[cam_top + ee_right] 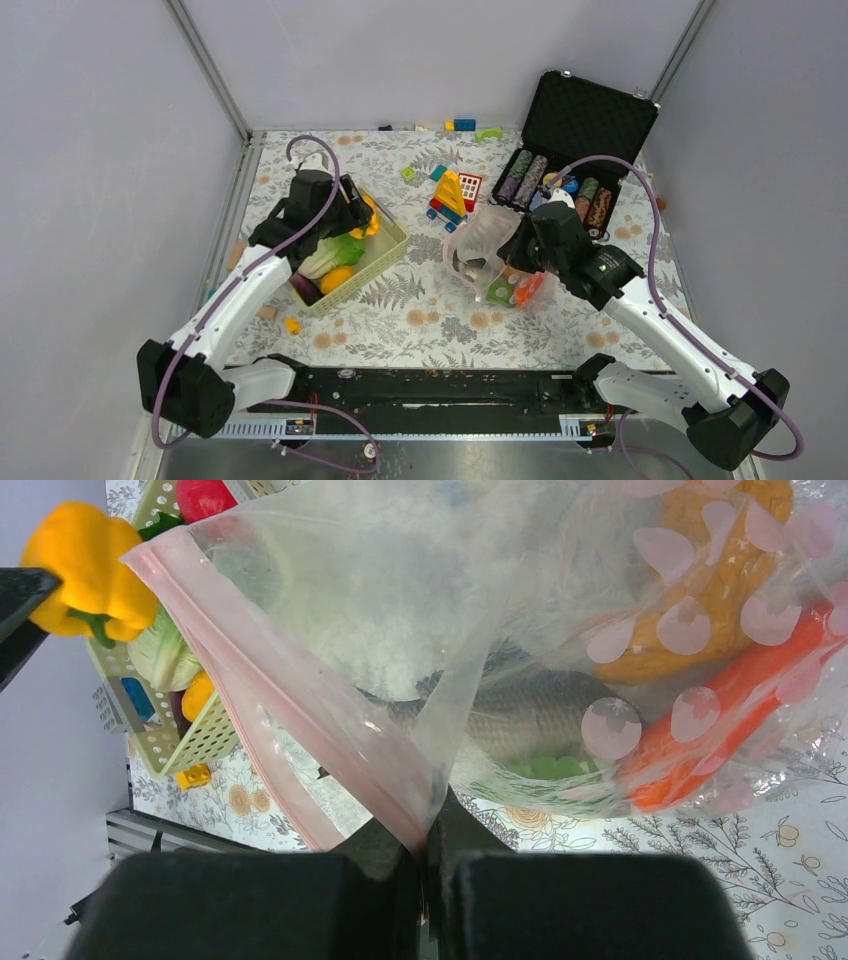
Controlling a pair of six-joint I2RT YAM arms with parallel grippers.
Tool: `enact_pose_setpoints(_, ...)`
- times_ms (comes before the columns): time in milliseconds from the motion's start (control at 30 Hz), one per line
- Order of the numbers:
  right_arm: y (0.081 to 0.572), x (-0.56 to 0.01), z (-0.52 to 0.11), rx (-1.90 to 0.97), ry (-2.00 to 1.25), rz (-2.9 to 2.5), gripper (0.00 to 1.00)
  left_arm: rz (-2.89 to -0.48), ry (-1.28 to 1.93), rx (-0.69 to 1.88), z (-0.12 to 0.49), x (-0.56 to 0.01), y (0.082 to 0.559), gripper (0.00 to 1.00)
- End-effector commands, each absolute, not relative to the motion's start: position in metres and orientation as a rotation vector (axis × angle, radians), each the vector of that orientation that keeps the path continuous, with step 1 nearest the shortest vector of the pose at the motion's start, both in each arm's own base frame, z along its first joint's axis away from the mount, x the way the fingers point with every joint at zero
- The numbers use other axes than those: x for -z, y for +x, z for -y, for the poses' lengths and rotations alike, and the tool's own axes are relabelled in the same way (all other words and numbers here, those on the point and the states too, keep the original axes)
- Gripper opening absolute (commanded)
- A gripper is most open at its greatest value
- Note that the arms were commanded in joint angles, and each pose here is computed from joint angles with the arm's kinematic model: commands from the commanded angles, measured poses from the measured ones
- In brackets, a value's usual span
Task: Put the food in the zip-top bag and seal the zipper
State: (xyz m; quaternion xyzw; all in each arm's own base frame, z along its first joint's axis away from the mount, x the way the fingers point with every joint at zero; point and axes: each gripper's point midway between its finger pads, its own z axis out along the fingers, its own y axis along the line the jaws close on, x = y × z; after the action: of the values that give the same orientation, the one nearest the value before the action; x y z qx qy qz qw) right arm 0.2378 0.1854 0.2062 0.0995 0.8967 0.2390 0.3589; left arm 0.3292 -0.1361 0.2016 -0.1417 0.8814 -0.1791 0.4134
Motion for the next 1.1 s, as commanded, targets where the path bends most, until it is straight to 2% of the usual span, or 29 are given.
enact_pose_setpoints(0, 0.241, -0.215, -0.180, -0.607, 0.285, -2.277, 0.00, -2.102, -0.325, 0.524, 0.138, -0.234, 0.323, 0.00)
enact_pose_setpoints(133, 0.242, -0.216, -0.181, -0.617, 0.282, -2.269, 0.00, -2.021, -0.235, 0.701, 0.157, -0.263, 0.310, 0.00)
enact_pose_setpoints(233, 0.243, -0.218, -0.183, -0.625, 0.281, -2.264, 0.00, -1.927, -0.079, 0.949, 0.190, -0.291, 0.291, 0.00)
enact_pose_setpoints(400, 0.244, -0.218, -0.183, -0.626, 0.281, -2.265, 0.00, -1.789, 0.225, 1.224, 0.238, -0.326, 0.249, 0.00)
enact_pose_setpoints(700, 0.243, -0.223, -0.188, -0.659, 0.280, -2.266, 0.00, -1.551, 0.683, 1.522, 0.303, -0.362, 0.171, 0.00)
enact_pose_setpoints(867, 0.239, -0.225, -0.188, -0.680, 0.279, -2.263, 0.00, -1.616, 0.708, 1.537, 0.326, -0.346, 0.177, 0.00)
enact_pose_setpoints(1067, 0.236, -0.229, -0.187, -0.701, 0.284, -2.248, 0.00, -1.776, 0.624, 1.455, 0.344, -0.310, 0.208, 0.00)
